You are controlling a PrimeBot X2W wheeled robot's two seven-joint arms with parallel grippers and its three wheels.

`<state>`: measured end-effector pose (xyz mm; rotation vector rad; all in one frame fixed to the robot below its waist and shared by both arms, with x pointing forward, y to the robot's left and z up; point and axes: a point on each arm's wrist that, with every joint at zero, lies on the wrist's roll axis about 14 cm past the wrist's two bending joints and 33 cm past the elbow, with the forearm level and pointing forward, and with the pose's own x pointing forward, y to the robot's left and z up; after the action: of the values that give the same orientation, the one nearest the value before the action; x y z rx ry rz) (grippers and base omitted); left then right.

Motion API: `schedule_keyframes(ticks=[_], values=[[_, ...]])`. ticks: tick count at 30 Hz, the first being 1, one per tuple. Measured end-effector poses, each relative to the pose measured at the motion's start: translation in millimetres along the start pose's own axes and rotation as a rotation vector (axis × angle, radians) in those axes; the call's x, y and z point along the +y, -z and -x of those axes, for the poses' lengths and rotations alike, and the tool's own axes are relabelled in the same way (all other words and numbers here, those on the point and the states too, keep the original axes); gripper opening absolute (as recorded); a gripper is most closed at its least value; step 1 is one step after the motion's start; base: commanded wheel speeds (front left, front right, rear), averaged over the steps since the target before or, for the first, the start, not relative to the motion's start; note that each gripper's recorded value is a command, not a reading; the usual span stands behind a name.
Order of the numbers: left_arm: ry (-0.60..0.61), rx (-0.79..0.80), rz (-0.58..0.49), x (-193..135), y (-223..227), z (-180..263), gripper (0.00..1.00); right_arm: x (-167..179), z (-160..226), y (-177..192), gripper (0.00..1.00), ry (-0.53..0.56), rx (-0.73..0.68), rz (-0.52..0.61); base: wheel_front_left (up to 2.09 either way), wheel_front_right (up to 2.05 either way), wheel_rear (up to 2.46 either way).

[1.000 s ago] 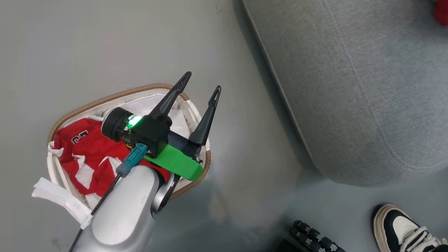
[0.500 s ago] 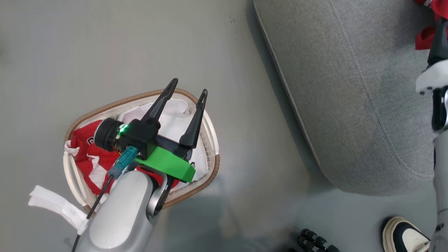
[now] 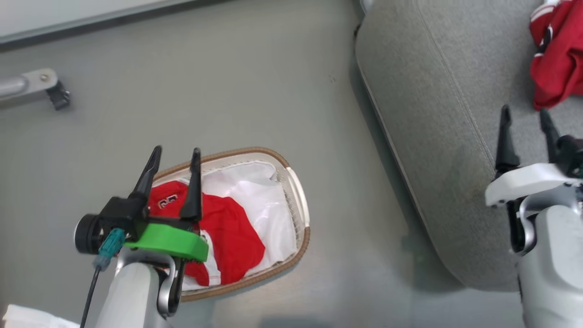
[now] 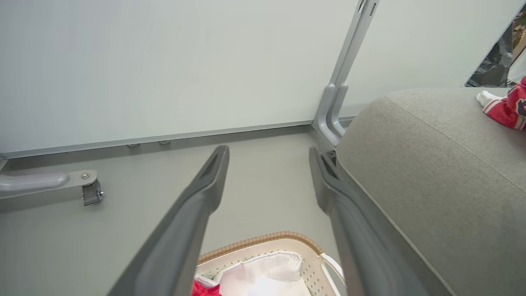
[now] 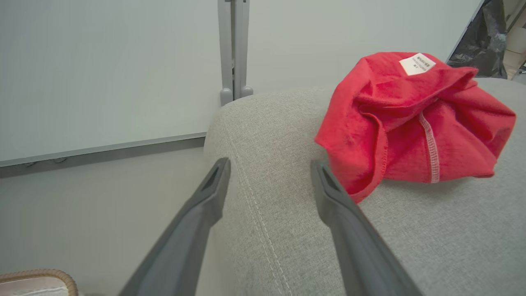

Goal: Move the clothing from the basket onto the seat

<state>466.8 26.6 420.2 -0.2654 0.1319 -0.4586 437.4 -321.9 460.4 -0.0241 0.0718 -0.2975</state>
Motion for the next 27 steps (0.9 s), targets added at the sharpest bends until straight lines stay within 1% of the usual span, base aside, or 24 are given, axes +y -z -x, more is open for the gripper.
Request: schedule_keyframes(ticks=[6, 10, 13, 15, 22, 27], values=[[-0.151, -0.022, -0.031, 39.0, -16.0, 28.4, 1.0, 65.4, 3.2, -3.3, 1.0, -0.164, -0.015, -0.042, 0.0, 0.0, 0.0], [-0.221, -0.035, -0.048, 55.7, -25.4, 46.8, 1.0, 105.0, 6.4, -5.3, 1.0, -0.264, -0.019, -0.058, 0.0, 0.0, 0.0], [-0.282, -0.031, -0.027, 67.0, -25.1, 64.6, 1.0, 128.4, 8.3, -10.4, 1.0, -0.324, -0.032, -0.068, 0.0, 0.0, 0.0], [-0.312, -0.024, -0.03, 72.7, -24.4, 76.6, 1.0, 142.1, 13.6, -9.0, 1.0, -0.361, -0.026, -0.073, 0.0, 0.0, 0.0], [-0.391, -0.038, -0.045, 84.0, -32.3, 110.4, 1.0, 172.7, 29.6, -15.2, 1.0, -0.446, -0.031, -0.106, 0.0, 0.0, 0.0], [-0.43, -0.049, -0.051, 86.8, -36.1, 130.2, 1.0, 180.5, 47.0, -11.9, 1.0, -0.477, -0.012, -0.131, 0.0, 0.0, 0.0]])
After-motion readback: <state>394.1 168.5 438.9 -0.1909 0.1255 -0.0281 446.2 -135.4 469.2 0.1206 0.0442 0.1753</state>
